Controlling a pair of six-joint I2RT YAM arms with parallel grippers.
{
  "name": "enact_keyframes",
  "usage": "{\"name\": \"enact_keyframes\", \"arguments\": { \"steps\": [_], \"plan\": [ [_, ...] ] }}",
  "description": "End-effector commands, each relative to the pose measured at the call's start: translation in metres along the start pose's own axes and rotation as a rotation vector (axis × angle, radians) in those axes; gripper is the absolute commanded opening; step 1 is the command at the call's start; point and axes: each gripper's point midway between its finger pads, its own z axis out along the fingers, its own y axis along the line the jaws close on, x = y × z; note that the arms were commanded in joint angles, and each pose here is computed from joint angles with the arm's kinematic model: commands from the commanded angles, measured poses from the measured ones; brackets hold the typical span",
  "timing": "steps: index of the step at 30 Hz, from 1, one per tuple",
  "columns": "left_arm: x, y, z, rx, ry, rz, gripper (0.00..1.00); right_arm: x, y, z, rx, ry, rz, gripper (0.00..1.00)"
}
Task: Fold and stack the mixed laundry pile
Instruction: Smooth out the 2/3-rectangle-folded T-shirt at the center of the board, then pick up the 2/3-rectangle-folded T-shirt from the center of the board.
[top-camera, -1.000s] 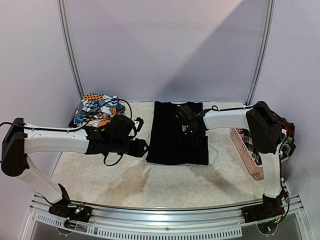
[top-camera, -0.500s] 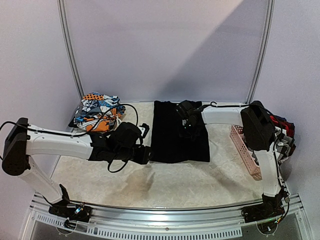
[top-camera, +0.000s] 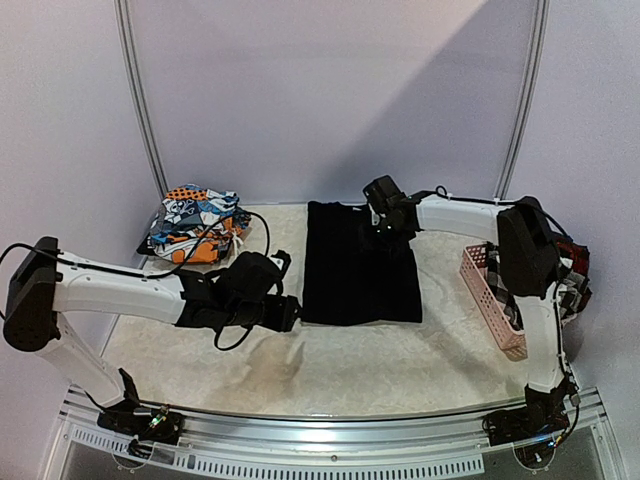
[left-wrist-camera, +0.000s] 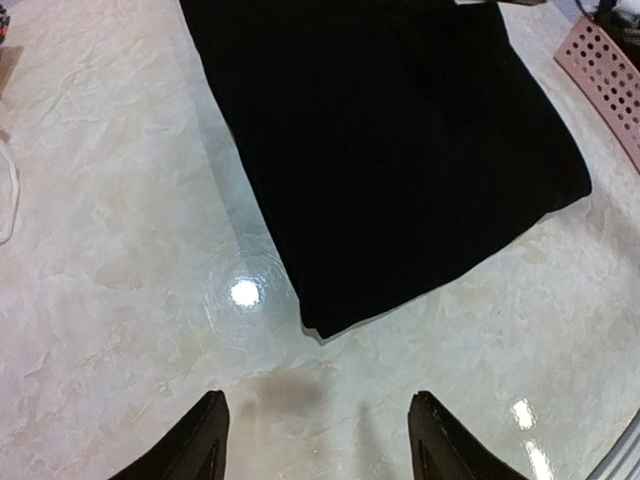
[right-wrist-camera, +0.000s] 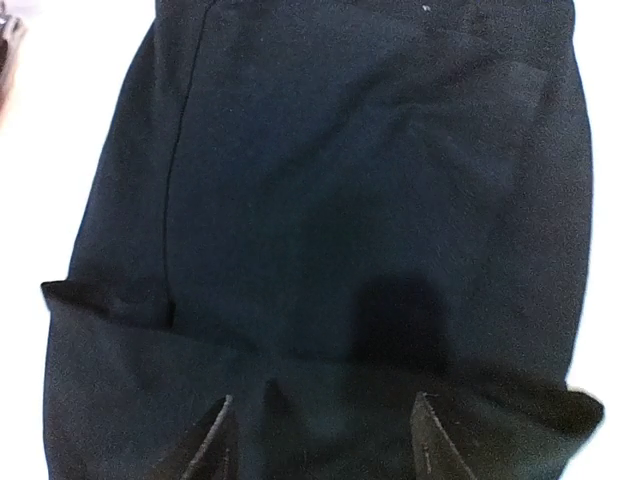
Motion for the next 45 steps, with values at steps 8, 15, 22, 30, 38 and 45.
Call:
{"name": "enact_keyframes", "arguments": {
  "steps": [8, 15, 22, 30, 38, 45],
  "plan": [
    [-0.006, 0.006, 0.013, 0.024, -0.034, -0.051, 0.63, 0.025, -0.016, -0.074, -0.089, -0.052, 0.044, 0.6],
    [-0.007, -0.002, 0.038, 0.099, -0.006, -0.089, 0.57, 0.039, -0.045, -0.065, -0.1, -0.005, 0.099, 0.42],
    [0.0, 0.003, 0.052, 0.079, 0.014, -0.101, 0.54, 0.034, -0.067, -0.032, -0.061, 0.043, 0.119, 0.27],
    [0.006, 0.004, 0.06, 0.081, 0.027, -0.103, 0.53, 0.039, -0.079, 0.006, -0.053, 0.111, 0.131, 0.22],
    [0.008, 0.01, 0.066, 0.063, 0.022, -0.12, 0.54, 0.039, -0.08, 0.024, -0.088, 0.153, 0.136, 0.21],
    [0.007, 0.014, 0.073, 0.079, 0.011, -0.156, 0.53, 0.024, -0.065, -0.015, -0.169, 0.106, 0.146, 0.27]
  ]
}}
